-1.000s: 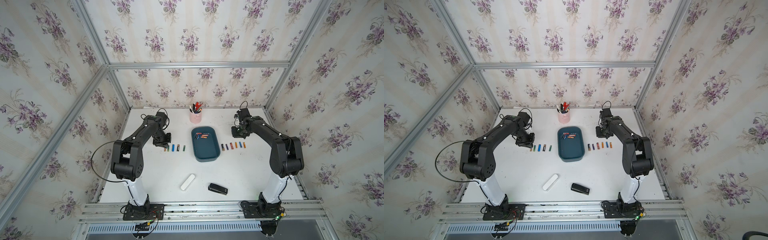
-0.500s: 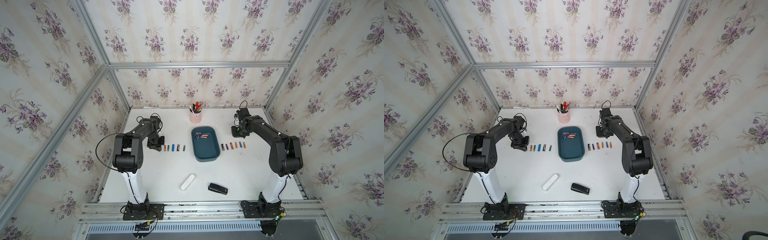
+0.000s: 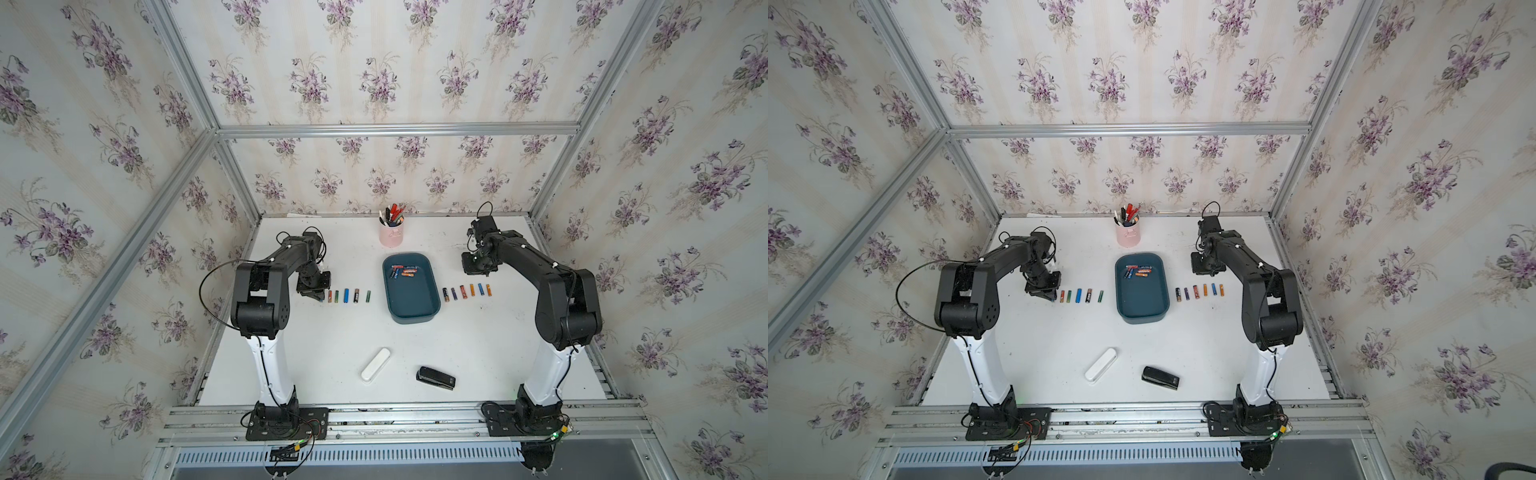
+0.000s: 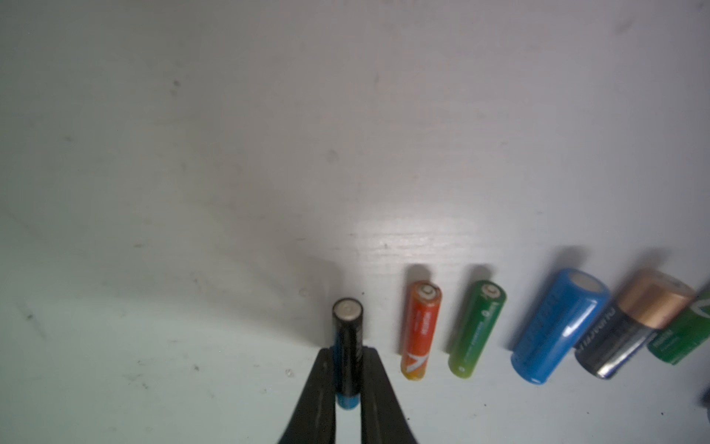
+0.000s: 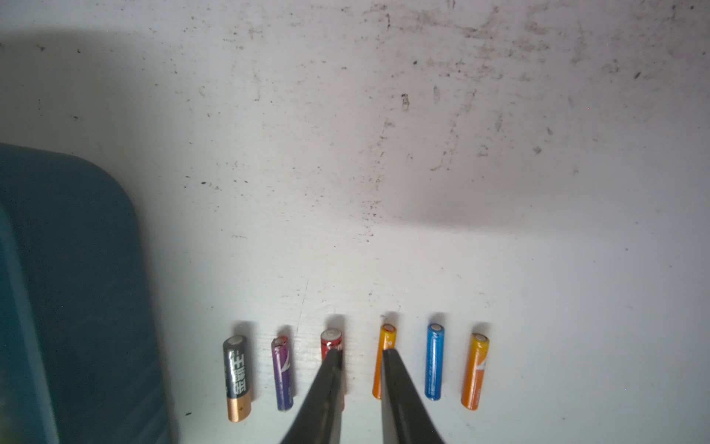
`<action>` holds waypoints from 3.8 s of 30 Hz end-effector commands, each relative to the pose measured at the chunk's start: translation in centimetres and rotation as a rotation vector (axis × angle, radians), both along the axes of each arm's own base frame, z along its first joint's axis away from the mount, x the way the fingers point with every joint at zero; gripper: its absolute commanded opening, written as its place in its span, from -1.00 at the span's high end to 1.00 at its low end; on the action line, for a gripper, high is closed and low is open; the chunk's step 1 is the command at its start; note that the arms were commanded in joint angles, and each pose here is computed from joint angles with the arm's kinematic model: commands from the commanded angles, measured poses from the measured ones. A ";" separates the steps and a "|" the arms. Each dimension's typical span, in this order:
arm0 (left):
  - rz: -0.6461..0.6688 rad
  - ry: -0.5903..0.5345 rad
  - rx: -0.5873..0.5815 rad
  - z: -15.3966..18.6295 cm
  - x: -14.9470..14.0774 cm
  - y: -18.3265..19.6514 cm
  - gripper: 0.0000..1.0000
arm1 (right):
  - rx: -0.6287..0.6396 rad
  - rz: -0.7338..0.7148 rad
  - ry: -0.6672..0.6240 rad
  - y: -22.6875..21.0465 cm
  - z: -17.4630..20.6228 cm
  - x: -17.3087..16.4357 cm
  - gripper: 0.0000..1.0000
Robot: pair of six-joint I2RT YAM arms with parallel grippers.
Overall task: Take the batteries out of the storage box
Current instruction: Place the battery at the center of the board, then pick up the battery from the storage box.
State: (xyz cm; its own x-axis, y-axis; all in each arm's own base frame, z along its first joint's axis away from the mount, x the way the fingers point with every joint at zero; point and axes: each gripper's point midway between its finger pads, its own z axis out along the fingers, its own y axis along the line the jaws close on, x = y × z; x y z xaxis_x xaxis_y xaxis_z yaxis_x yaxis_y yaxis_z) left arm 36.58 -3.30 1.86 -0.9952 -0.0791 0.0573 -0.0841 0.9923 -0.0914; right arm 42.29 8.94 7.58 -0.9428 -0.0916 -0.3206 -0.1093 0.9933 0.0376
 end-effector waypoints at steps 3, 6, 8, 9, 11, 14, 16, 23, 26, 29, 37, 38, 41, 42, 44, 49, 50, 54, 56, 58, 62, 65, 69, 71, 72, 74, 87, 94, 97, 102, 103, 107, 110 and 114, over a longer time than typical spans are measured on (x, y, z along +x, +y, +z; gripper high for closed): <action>-0.005 0.012 -0.009 -0.4 -0.2 -0.1 0.64 | -0.015 0.001 0.007 -0.2 0.0 -0.1 0.54; -0.003 0.012 -0.010 -0.3 -0.2 -0.1 0.62 | -0.019 0.001 0.008 -0.3 -0.1 -0.1 0.54; -0.003 0.009 -0.010 -0.2 -0.1 -0.1 0.59 | -0.018 0.001 0.008 -0.3 -0.1 -0.1 0.54; -0.003 0.008 -0.010 -0.1 -0.1 -0.1 0.58 | -0.018 0.002 0.010 -0.2 -0.1 -0.2 0.54; -0.003 0.005 -0.008 0.1 -0.1 -0.1 0.57 | -0.018 0.001 0.010 -0.3 -0.1 -0.2 0.54; -0.005 0.000 -0.007 0.4 0.1 -0.1 0.52 | -0.018 0.002 0.008 -0.2 0.0 -0.1 0.54; -0.004 0.000 -0.006 0.6 0.1 -0.1 0.49 | -0.018 0.002 0.007 -0.2 0.0 -0.1 0.54; 0.005 -0.035 -0.009 2.3 0.4 -0.1 0.39 | -0.018 0.006 -0.009 0.0 0.8 0.2 0.54; 0.005 -0.039 -0.002 2.7 0.4 0.0 0.36 | -0.020 0.013 -0.015 0.4 1.3 0.3 0.54; 0.006 -0.046 0.001 3.2 0.4 0.1 0.34 | -0.023 0.025 -0.033 1.0 2.3 0.4 0.54; 0.017 -0.093 -0.025 5.0 0.5 -0.5 0.29 | -0.020 0.149 -0.100 7.8 5.4 0.8 0.52; 0.014 -0.091 -0.025 5.0 0.3 -0.6 0.29 | -0.017 0.170 -0.108 9.0 5.5 0.9 0.52; 0.009 -0.084 -0.029 4.8 -0.1 -0.9 0.29 | -0.009 0.233 -0.111 12.5 5.0 1.1 0.52; 0.011 -0.082 -0.031 4.8 -0.2 -0.9 0.28 | -0.011 0.248 -0.112 13.3 4.8 1.3 0.51; 0.009 -0.077 -0.034 4.6 -0.7 -1.1 0.28 | -0.015 0.292 -0.106 15.2 4.0 1.4 0.52; 0.003 -0.067 -0.039 4.4 -1.4 -1.4 0.26 | -0.007 0.410 -0.094 19.7 1.8 1.1 0.51; 0.002 -0.068 -0.040 4.4 -1.5 -1.5 0.26 | -0.002 0.426 -0.087 20.2 1.3 1.2 0.51; 0.001 -0.063 -0.042 4.3 -2.0 -1.6 0.26 | 0.004 0.462 -0.074 21.4 0.0 1.4 0.49; 0.002 -0.063 -0.043 4.3 -2.1 -1.6 0.26 | 0.010 0.473 -0.071 21.8 -0.5 1.6 0.49; 0.004 -0.057 -0.043 4.2 -2.2 -1.6 0.26 | 0.010 0.477 -0.068 21.9 -0.9 1.8 0.49; 0.001 -0.057 -0.043 4.2 -2.3 -1.6 0.26 | 0.014 0.487 -0.047 22.2 -1.9 1.8 0.48; -0.001 -0.057 -0.042 4.3 -2.4 -1.7 0.26 | 0.007 0.487 -0.030 22.1 -2.7 1.7 0.48; -0.001 -0.053 -0.042 4.2 -2.4 -1.7 0.26 | -0.007 0.483 -0.021 21.9 -3.4 1.6 0.47; -0.002 -0.054 -0.042 4.3 -2.4 -1.6 0.26 | -0.015 0.480 -0.020 21.7 -3.7 1.7 0.47; -0.003 -0.056 -0.044 4.3 -2.4 -1.7 0.26 | -0.021 0.480 -0.021 21.6 -3.9 1.8 0.47; -0.004 -0.055 -0.042 4.3 -2.4 -1.7 0.26 | -0.031 0.477 -0.021 21.5 -4.1 1.9 0.46; -0.007 -0.054 -0.037 4.6 -2.4 -1.6 0.26 | -0.067 0.456 0.017 19.8 -5.6 1.6 0.46; -0.011 -0.055 -0.037 4.7 -2.3 -1.9 0.26 | -0.065 0.455 0.051 19.4 -6.4 0.7 0.53; -0.015 -0.060 -0.037 4.9 -2.2 -2.0 0.26 | -0.065 0.452 0.076 19.3 -7.0 0.2 0.59; -0.017 -0.062 -0.035 5.1 -2.1 -2.1 0.26 | -0.062 0.418 0.080 19.1 -6.6 0.1 0.63; -0.019 -0.059 -0.035 5.0 -2.1 -2.2 0.26 | -0.057 0.405 0.076 19.1 -6.3 0.1 0.64; -0.019 -0.063 -0.037 5.2 -1.9 -2.2 0.26 | -0.019 0.363 0.048 19.3 -4.4 0.2 0.65; -0.022 -0.067 -0.039 5.5 -1.8 -2.4 0.26 | -0.003 0.337 0.022 19.2 -2.5 0.1 0.65; -0.028 -0.070 -0.039 5.6 -1.7 -2.6 0.26 | 0.011 0.304 -0.005 18.7 -0.4 -0.3 0.65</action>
